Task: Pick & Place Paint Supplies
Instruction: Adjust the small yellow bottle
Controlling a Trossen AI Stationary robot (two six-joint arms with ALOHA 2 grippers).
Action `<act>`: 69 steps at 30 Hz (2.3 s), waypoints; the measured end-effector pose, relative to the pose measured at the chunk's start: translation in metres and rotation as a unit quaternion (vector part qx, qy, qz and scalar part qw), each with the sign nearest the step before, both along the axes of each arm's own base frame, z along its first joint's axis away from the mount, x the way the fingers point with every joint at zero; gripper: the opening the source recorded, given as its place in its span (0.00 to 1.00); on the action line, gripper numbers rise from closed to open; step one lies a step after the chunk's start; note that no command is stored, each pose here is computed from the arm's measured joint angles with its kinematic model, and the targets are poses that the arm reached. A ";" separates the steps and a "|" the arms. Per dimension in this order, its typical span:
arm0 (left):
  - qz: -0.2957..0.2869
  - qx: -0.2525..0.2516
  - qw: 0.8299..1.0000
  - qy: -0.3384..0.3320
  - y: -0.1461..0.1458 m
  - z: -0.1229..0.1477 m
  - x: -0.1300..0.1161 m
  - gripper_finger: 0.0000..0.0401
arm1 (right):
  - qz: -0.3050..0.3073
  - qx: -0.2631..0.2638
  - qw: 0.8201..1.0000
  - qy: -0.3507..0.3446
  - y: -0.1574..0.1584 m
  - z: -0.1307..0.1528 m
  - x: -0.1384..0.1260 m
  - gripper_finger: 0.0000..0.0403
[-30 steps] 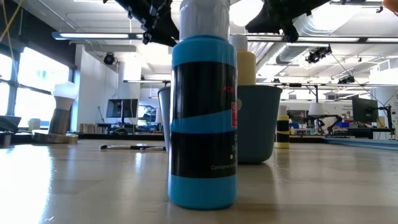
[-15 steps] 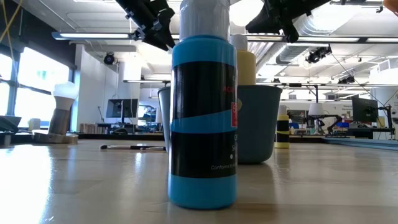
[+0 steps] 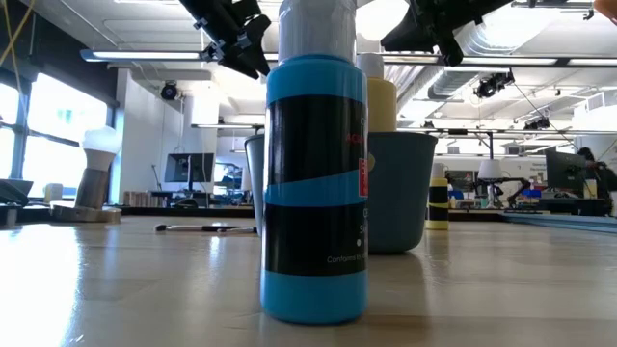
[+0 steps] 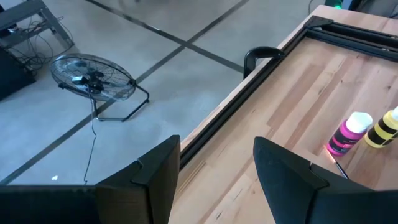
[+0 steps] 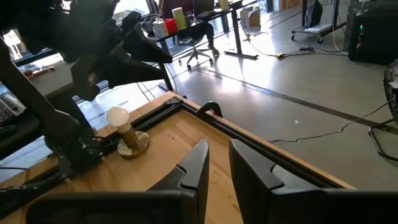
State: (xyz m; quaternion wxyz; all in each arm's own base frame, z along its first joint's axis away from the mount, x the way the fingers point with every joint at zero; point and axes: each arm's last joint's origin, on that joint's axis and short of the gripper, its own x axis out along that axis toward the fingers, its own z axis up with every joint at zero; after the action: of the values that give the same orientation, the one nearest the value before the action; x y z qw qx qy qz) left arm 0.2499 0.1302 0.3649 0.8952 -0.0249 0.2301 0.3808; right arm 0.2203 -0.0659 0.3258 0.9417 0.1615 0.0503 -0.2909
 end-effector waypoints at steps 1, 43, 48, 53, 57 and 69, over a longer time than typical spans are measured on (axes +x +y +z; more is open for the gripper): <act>-0.001 0.000 1.000 0.000 0.000 0.000 0.000 0.50 | 0.000 0.000 1.000 0.000 0.000 0.000 0.000 0.14; -0.032 -0.026 0.999 0.015 -0.002 -0.005 0.001 0.19 | 0.118 0.252 0.901 0.333 0.009 -0.065 -0.040 0.01; -0.032 -0.026 0.999 0.014 -0.002 -0.005 0.001 0.19 | 0.104 0.254 0.893 0.357 0.005 -0.074 -0.033 0.00; -0.032 -0.026 0.999 0.015 -0.002 -0.005 0.001 0.19 | 0.094 0.249 0.876 0.402 0.000 -0.090 -0.021 0.00; -0.031 -0.032 0.999 0.026 -0.002 -0.007 0.000 0.19 | 0.088 0.231 0.866 0.436 -0.003 -0.100 -0.015 0.00; -0.030 -0.037 0.998 0.036 -0.003 -0.009 -0.002 0.19 | 0.033 0.181 0.873 0.451 -0.022 -0.100 -0.020 0.00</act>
State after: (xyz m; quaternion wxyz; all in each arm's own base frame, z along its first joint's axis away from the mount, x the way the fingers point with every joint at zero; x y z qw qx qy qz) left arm 0.2483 0.1273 0.3559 0.8960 -0.0371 0.2763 0.3455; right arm 0.2003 -0.0875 0.2257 0.7802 0.1791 0.5264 -0.2864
